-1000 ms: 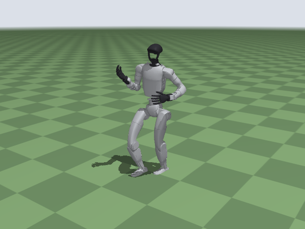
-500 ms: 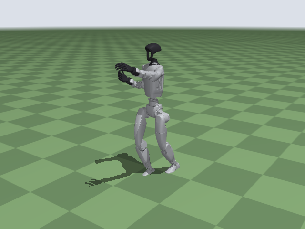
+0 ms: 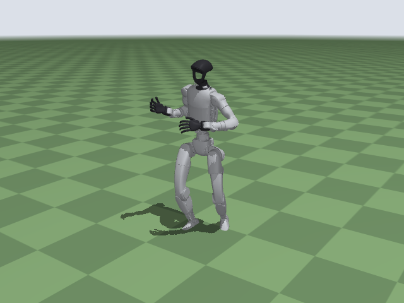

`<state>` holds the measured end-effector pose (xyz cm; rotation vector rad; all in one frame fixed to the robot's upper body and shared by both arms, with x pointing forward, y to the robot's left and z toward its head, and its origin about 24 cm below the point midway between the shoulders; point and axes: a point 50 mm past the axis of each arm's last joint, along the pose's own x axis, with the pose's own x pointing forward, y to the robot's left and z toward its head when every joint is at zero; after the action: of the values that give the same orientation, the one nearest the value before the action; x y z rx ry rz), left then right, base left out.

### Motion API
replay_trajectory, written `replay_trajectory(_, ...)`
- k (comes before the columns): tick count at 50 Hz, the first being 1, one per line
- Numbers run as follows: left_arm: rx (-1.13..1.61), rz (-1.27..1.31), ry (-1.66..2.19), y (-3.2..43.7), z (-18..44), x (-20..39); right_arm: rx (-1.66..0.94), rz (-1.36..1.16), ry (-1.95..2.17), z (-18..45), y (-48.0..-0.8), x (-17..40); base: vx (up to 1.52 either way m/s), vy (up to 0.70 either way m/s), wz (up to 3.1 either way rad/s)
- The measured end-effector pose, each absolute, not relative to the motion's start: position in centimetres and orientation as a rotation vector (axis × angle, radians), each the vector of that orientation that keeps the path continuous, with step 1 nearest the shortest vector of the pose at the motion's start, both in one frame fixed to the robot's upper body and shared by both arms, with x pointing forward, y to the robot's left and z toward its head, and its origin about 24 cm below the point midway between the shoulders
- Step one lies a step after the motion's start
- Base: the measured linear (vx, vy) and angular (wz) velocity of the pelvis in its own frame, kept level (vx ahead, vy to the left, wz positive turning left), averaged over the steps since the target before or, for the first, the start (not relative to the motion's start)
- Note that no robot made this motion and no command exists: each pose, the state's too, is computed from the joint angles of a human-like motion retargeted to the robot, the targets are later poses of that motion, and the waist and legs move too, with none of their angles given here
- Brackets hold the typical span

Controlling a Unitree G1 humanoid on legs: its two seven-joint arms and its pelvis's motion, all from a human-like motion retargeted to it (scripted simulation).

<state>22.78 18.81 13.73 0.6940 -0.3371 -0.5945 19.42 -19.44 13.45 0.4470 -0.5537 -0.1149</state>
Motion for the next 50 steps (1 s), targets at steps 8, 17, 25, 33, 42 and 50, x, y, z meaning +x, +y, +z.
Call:
replay_trajectory(8,0.602,-0.53,0.017,22.4,7.9,18.5,0.441,0.016,-0.86,19.4,-17.9,20.5,-0.05,0.1,1.26)
replay_trajectory(17,0.613,-0.434,-0.134,23.0,11.4,18.9,-0.243,-0.028,-1.421,33.3,-16.2,22.6,0.01,-0.03,1.55)
replay_trajectory(25,0.466,-0.354,-0.512,19.8,16.4,22.1,-0.948,-0.578,-0.635,41.1,-28.5,35.5,0.03,-0.11,1.29)
replay_trajectory(33,0.24,-0.322,-0.569,19.4,16.9,21.8,-0.896,-0.424,-0.778,40.4,-24.2,36.2,-0.02,0.0,0.66)
replay_trajectory(42,0.199,-0.371,-0.577,19.3,17.3,21.0,-0.402,0.094,-1.039,31.8,-14.9,31.5,-0.01,0.11,0.2)
replay_trajectory(50,0.161,-0.441,-0.821,17.0,21.6,20.9,0.063,0.553,-1.211,30.0,-10.6,22.5,-0.04,0.13,0.4)
